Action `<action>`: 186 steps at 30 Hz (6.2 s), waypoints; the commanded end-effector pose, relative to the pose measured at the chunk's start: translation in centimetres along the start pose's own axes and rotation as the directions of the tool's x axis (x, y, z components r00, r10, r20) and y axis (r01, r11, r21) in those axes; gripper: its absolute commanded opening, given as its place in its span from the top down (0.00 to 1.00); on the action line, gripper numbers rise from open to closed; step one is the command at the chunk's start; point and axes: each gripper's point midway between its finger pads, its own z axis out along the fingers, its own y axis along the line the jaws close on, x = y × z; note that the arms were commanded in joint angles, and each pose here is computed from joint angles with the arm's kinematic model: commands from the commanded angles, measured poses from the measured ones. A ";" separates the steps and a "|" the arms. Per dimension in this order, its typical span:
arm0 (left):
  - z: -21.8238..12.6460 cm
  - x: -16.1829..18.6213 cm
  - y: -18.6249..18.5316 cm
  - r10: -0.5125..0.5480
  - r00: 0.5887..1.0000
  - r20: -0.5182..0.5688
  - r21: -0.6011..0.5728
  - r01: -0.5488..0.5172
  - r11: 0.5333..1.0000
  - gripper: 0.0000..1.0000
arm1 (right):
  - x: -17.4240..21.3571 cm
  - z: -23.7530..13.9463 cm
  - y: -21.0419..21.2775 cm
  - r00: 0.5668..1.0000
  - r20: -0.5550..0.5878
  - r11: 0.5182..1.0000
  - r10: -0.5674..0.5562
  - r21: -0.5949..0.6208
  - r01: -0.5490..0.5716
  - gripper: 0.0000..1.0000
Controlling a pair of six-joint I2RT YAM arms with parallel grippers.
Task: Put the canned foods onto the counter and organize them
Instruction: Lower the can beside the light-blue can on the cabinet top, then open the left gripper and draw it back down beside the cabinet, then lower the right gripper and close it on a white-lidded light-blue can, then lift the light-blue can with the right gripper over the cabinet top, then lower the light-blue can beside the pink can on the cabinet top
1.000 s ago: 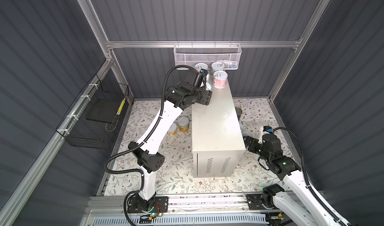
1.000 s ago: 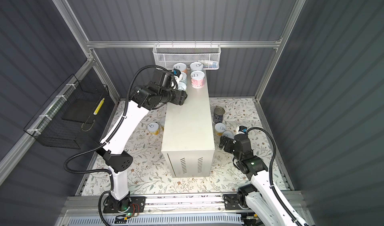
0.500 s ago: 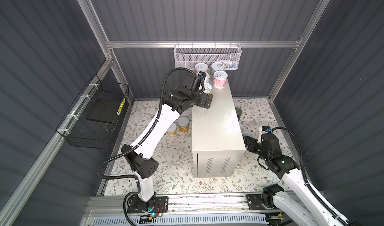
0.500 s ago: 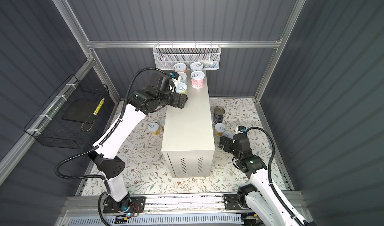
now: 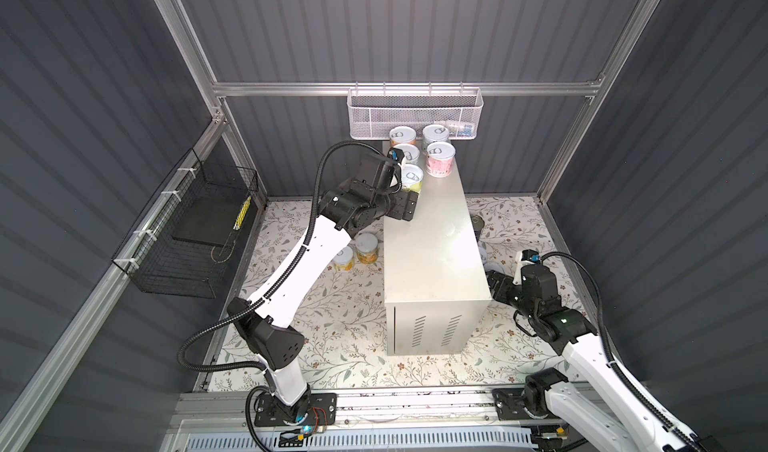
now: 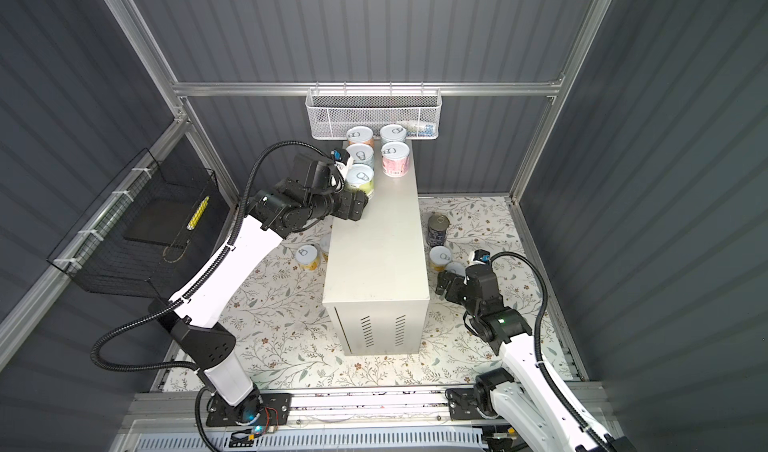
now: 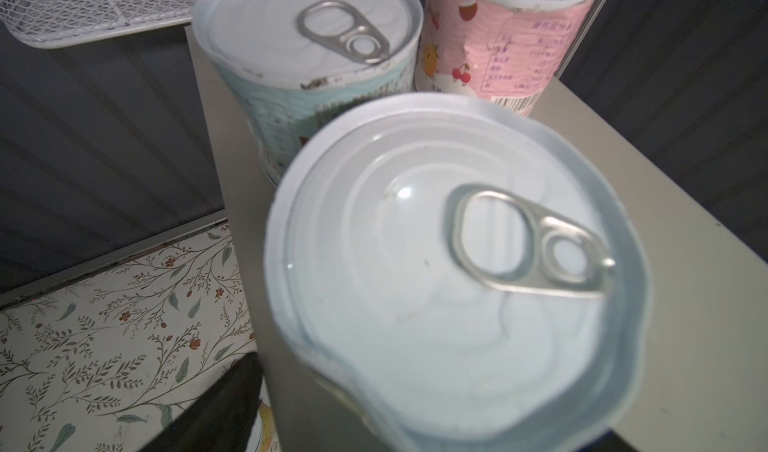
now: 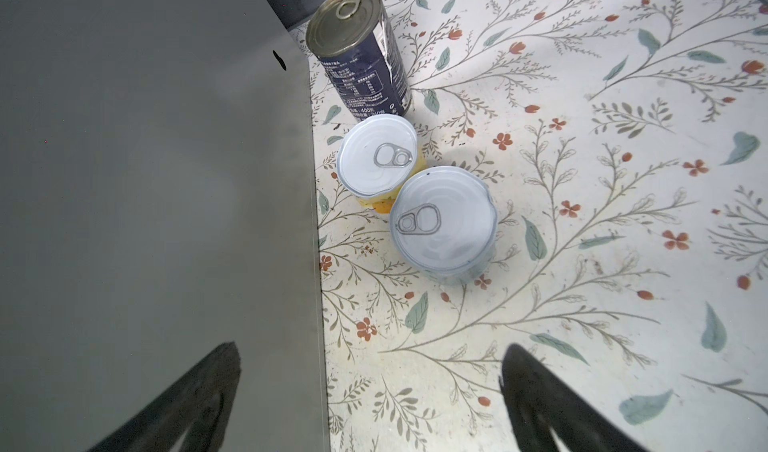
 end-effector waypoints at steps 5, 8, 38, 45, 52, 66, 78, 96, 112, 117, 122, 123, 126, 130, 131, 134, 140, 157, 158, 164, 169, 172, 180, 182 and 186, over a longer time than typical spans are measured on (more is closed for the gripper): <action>2.1 2.6 0.0 0.016 0.995 -0.099 -0.015 -0.018 1.000 0.09 | -0.9 -0.5 0.2 1.000 0.028 1.000 -0.013 -0.002 0.013 0.01; 2.2 2.6 0.0 0.015 0.995 -0.099 -0.021 -0.017 1.000 0.09 | -0.9 -0.5 0.2 1.000 0.027 1.000 -0.013 -0.004 0.013 0.01; -11.4 7.2 6.1 -0.207 0.974 0.094 0.039 0.204 0.978 0.01 | -0.8 0.1 -3.2 0.999 -0.016 0.985 -0.040 0.169 0.042 0.01; -8.0 12.4 9.9 -0.273 0.957 0.099 -0.106 0.283 0.953 0.01 | -0.2 2.2 -4.4 0.992 -0.096 0.962 -0.086 0.250 0.107 0.01; -5.8 15.7 11.9 -0.316 0.932 0.178 -0.187 0.348 0.919 0.01 | -1.2 4.3 -3.3 0.992 -0.081 0.970 -0.098 0.217 0.113 0.01; -2.0 18.7 10.0 -0.399 0.909 0.118 -0.072 0.409 0.910 0.00 | 0.2 9.5 -4.8 0.954 -0.261 0.921 -0.145 0.316 0.226 0.01; -1.1 19.0 9.7 -0.394 0.915 0.090 -0.062 0.399 0.915 0.01 | 1.2 11.9 -5.3 0.907 -0.402 0.892 -0.126 0.354 0.281 0.01; -1.5 18.9 9.9 -0.382 0.920 0.084 -0.079 0.388 0.918 0.00 | 3.7 14.2 -4.8 0.870 -0.492 0.929 -0.034 0.304 0.209 0.16; -1.3 19.2 9.8 -0.383 0.921 0.071 -0.078 0.387 0.919 0.00 | 5.1 13.9 -4.8 0.843 -0.538 0.941 -0.021 0.273 0.198 1.00; -1.3 19.2 9.8 -0.380 0.922 0.070 -0.081 0.385 0.920 0.00 | 3.3 11.9 -3.9 0.863 -0.501 0.945 -0.058 0.250 0.209 1.00; -1.2 19.2 9.9 -0.375 0.924 0.070 -0.087 0.380 0.921 0.00 | 0.5 8.6 -1.6 0.877 -0.447 0.956 -0.175 0.137 0.261 1.00; -1.1 19.3 10.0 -0.373 0.926 0.067 -0.088 0.377 0.922 0.01 | -0.3 7.7 -1.2 0.882 -0.429 0.954 -0.196 0.123 0.272 1.00; -1.0 19.5 10.0 -0.371 0.927 0.061 -0.094 0.375 0.922 0.00 | -2.4 4.3 1.3 0.884 -0.380 0.955 -0.273 0.008 0.298 1.00; -0.7 19.7 10.0 -0.369 0.928 0.053 -0.097 0.372 0.923 0.01 | -6.8 -1.1 4.6 0.909 -0.277 0.950 -0.312 -0.074 0.304 1.00; -0.7 19.7 10.0 -0.367 0.929 0.051 -0.095 0.371 0.924 0.01 | -7.8 -2.5 5.4 0.905 -0.266 0.943 -0.332 -0.099 0.317 1.00; -0.5 19.9 10.1 -0.367 0.929 0.044 -0.101 0.370 0.924 0.01 | -10.2 -5.9 7.6 0.895 -0.233 0.923 -0.380 -0.162 0.349 1.00; -0.4 20.3 10.1 -0.370 0.928 0.037 -0.104 0.372 0.922 0.01 | -14.1 -10.0 9.9 0.897 -0.147 0.902 -0.417 -0.188 0.389 1.00; -0.8 19.9 9.6 -0.381 0.924 0.037 -0.076 0.383 0.921 0.01 | -18.1 -12.5 21.2 0.784 -0.028 0.748 -0.620 -0.325 0.579 1.00; -0.8 19.9 9.5 -0.380 0.924 0.037 -0.073 0.382 0.921 0.01 | -18.1 -12.4 21.8 0.778 -0.021 0.739 -0.627 -0.333 0.586 1.00; -1.3 20.2 9.2 -0.363 0.932 -0.017 -0.078 0.361 0.929 0.01 | -18.4 -10.9 24.0 0.754 0.005 0.711 -0.657 -0.329 0.621 1.00; -1.2 21.5 8.8 -0.344 0.935 -0.086 -0.076 0.338 0.938 0.02 | -18.2 -8.8 24.6 0.747 -0.006 0.709 -0.665 -0.317 0.629 1.00; -1.1 22.2 8.6 -0.344 0.933 -0.105 -0.072 0.338 0.938 0.02 | -17.9 -7.6 24.7 0.738 -0.023 0.705 -0.674 -0.316 0.635 1.00; -1.1 22.9 8.7 -0.355 0.929 -0.108 -0.083 0.347 0.934 0.02 | -16.3 -5.2 24.9 0.719 -0.087 0.702 -0.689 -0.324 0.634 0.79; -1.0 23.0 8.8 -0.356 0.928 -0.106 -0.089 0.348 0.933 0.02 | -16.1 -5.0 25.0 0.718 -0.090 0.701 -0.690 -0.328 0.633 0.67; -1.1 23.1 9.0 -0.358 0.928 -0.101 -0.104 0.348 0.932 0.01 | -15.8 -4.5 25.3 0.714 -0.091 0.697 -0.694 -0.333 0.636 0.48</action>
